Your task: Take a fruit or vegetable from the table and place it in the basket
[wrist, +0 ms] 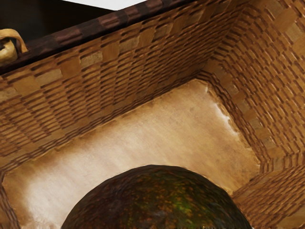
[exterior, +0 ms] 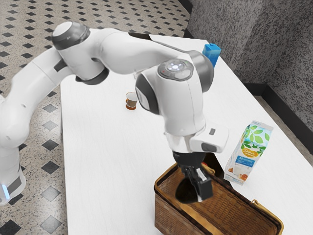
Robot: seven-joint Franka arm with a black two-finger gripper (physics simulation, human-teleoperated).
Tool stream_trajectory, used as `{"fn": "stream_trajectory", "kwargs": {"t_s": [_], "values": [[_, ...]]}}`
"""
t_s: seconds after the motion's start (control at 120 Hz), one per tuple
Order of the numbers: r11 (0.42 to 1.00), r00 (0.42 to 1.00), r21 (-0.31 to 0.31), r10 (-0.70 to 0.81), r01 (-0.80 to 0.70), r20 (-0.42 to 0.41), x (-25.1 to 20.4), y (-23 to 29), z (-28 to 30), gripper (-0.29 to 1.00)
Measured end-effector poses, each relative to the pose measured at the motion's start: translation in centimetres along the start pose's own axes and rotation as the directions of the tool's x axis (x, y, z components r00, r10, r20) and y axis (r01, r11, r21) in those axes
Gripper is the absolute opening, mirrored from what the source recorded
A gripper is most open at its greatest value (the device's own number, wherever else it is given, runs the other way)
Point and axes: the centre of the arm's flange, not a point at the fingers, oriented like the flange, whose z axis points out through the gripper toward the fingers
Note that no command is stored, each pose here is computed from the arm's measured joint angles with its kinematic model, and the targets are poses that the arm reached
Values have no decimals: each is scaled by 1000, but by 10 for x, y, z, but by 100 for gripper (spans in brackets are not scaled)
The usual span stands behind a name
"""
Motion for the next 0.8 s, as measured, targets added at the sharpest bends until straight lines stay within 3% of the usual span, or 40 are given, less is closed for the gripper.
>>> {"fn": "stream_trajectory", "kwargs": {"t_s": [0.075, 0.142, 0.258, 0.592, 0.633, 0.658, 0.708, 0.742, 0.8], "values": [[1000, 1000, 25, -17, 16, 23, -1, -4, 3, 34], [999, 999, 42, -27, 26, 33, -2, -6, 4, 49], [997, 998, 60, -42, 40, 40, -3, -8, 5, 60], [999, 999, -2, -53, 53, 3, -12, -5, -67, 68], [996, 996, 28, -81, 83, -49, -7, -4, -104, 68], [986, 986, 89, -132, 141, -105, 2, -6, -129, 68], [910, 929, 231, -295, 345, -224, 34, -48, -175, 69], [785, 836, 298, -476, 543, -272, 67, -118, -206, 69], [540, 652, 406, -727, 737, -216, 91, -237, -208, 69]]}}
